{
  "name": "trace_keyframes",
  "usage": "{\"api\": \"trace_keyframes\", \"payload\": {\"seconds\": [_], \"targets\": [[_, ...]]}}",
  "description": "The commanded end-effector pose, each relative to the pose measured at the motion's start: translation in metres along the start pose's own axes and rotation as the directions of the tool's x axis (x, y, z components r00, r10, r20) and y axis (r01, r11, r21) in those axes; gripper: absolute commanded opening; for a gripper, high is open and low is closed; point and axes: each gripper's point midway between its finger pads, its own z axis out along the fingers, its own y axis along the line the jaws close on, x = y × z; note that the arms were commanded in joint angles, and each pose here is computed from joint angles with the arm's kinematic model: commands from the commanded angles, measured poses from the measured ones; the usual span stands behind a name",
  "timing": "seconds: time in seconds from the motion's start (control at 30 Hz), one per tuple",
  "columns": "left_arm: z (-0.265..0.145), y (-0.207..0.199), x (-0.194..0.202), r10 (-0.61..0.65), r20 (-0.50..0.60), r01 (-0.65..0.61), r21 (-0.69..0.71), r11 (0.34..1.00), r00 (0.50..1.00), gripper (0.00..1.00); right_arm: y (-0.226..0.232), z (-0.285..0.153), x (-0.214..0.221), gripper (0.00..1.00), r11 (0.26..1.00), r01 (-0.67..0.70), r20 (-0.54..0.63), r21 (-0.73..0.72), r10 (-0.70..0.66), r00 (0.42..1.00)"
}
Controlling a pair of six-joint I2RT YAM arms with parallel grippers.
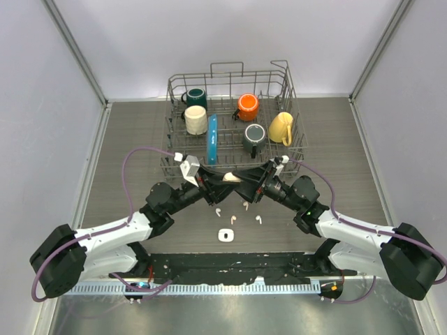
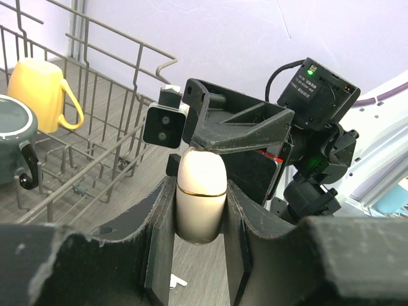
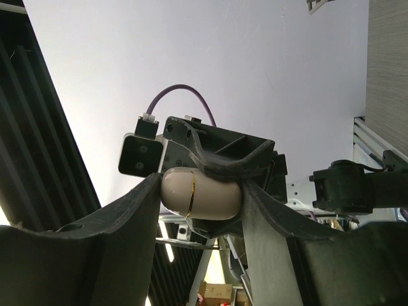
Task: Insert the wireless bluetooth earbuds into the charging case
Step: Pick up the charging case at the center of the board.
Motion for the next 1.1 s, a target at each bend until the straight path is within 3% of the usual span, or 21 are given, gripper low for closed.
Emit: {"api": "trace_keyframes", "payload": {"seconds": [0.0, 0.4, 0.5, 0.77, 0.87, 1.07], "targets": [[0.007, -0.008, -0.028, 0.048, 0.093, -0.050, 0.022, 0.998, 0.995, 0.35, 0.017, -0.002, 0.007, 0.10, 0.998, 0.014, -0.021, -0.068, -0.015, 1.000], [0.010, -0.006, -0.021, 0.035, 0.071, -0.036, 0.022, 0.999, 0.997, 0.41, 0.019, -0.003, 0.008, 0.10, 0.997, 0.015, -0.022, -0.074, -0.017, 1.000], [0.010, -0.007, -0.021, 0.036, 0.070, -0.037, 0.024, 0.999, 0.997, 0.38, 0.019, -0.003, 0.007, 0.10, 0.997, 0.012, -0.020, -0.074, -0.014, 1.000], [0.010, -0.007, -0.023, 0.042, 0.078, -0.043, 0.016, 0.999, 0.996, 0.04, 0.015, -0.004, 0.007, 0.11, 0.998, 0.023, -0.017, -0.064, -0.024, 1.000], [0.009, -0.007, -0.024, 0.052, 0.083, -0.053, 0.015, 0.998, 0.995, 0.00, 0.012, -0.003, 0.006, 0.17, 0.998, 0.042, -0.011, -0.040, -0.043, 0.999], [-0.002, -0.004, -0.031, 0.104, 0.140, -0.104, -0.007, 0.995, 0.985, 0.00, 0.011, -0.004, 0.004, 0.51, 0.992, 0.124, 0.017, 0.004, -0.124, 0.992]]}}
